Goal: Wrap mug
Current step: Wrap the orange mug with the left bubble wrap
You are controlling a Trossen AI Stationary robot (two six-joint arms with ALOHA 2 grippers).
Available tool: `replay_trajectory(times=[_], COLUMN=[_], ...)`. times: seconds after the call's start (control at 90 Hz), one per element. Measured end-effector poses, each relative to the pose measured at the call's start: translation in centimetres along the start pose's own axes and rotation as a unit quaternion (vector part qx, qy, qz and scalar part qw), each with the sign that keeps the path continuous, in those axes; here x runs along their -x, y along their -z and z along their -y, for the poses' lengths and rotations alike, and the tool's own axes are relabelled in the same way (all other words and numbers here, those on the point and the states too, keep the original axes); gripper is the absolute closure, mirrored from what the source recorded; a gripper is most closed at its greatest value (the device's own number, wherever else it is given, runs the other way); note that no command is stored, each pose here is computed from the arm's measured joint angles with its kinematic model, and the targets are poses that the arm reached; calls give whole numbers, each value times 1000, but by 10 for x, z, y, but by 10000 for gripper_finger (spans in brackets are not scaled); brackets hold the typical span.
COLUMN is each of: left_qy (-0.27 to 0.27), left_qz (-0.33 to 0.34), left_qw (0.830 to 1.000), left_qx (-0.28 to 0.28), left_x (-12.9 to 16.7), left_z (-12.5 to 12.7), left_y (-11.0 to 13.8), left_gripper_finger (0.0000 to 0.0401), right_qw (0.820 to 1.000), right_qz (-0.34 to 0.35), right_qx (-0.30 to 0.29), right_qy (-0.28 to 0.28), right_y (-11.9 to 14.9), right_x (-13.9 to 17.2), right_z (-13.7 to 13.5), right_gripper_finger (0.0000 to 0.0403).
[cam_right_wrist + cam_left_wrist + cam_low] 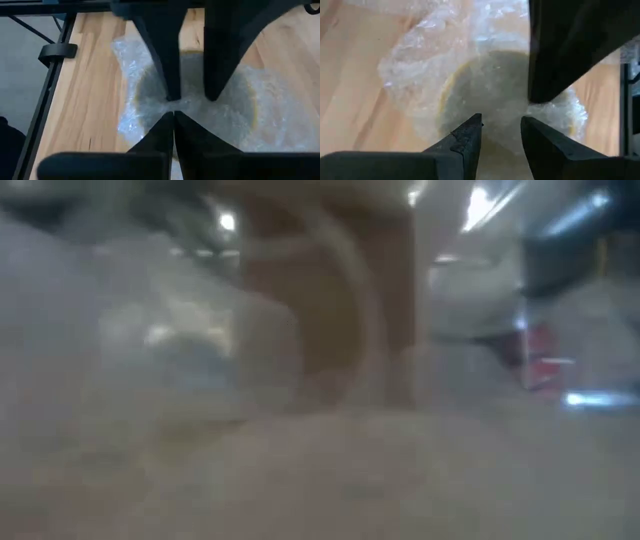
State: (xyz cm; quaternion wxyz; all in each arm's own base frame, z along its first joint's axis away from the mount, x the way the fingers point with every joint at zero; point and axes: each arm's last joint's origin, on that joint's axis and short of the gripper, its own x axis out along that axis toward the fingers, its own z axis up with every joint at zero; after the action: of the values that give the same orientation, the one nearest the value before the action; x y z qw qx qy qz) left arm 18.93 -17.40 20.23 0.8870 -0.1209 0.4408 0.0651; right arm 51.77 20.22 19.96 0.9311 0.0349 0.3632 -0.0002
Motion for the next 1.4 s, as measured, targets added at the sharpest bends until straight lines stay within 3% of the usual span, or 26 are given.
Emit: replay_trajectory(times=[0.244, 0.467, 0.633, 0.778, 0.878, 0.978, 1.2, 1.4], left_qy=[4, 8, 12, 18, 17, 16, 21, 32], left_qz=[5, 1, 3, 4, 7, 9, 7, 21], left_qw=[1000, 1000, 1000, 1000, 1000, 1000, 1000, 999], left_qx=[2, 0, -6, -14, -16, -15, -14, -13], left_x=[-10, -8, -5, -3, -3, -3, -6, -8], left_z=[-2, 0, 4, 7, 7, 6, 4, 4], left_y=[1, 1, 1, -2, -3, -4, -9, -16], left_gripper_finger=[281, 281, 281, 281, 281, 281, 281, 281], right_qw=[1000, 998, 975, 960, 974, 987, 993, 999], right_qz=[-7, -53, -195, -247, -212, -158, -96, -29], right_qx=[21, 33, 32, 32, 9, 5, 30, 33], right_qy=[-6, 10, 97, 131, 83, 43, 57, 27], right_y=[-8, -27, 3, 38, 53, 45, 9, -8], right_x=[17, 81, 89, 62, 35, 31, 55, 57], right_z=[1, 12, 25, 32, 26, 14, 8, 3], right_gripper_finger=[402, 402, 402, 402, 402, 402, 402, 402])
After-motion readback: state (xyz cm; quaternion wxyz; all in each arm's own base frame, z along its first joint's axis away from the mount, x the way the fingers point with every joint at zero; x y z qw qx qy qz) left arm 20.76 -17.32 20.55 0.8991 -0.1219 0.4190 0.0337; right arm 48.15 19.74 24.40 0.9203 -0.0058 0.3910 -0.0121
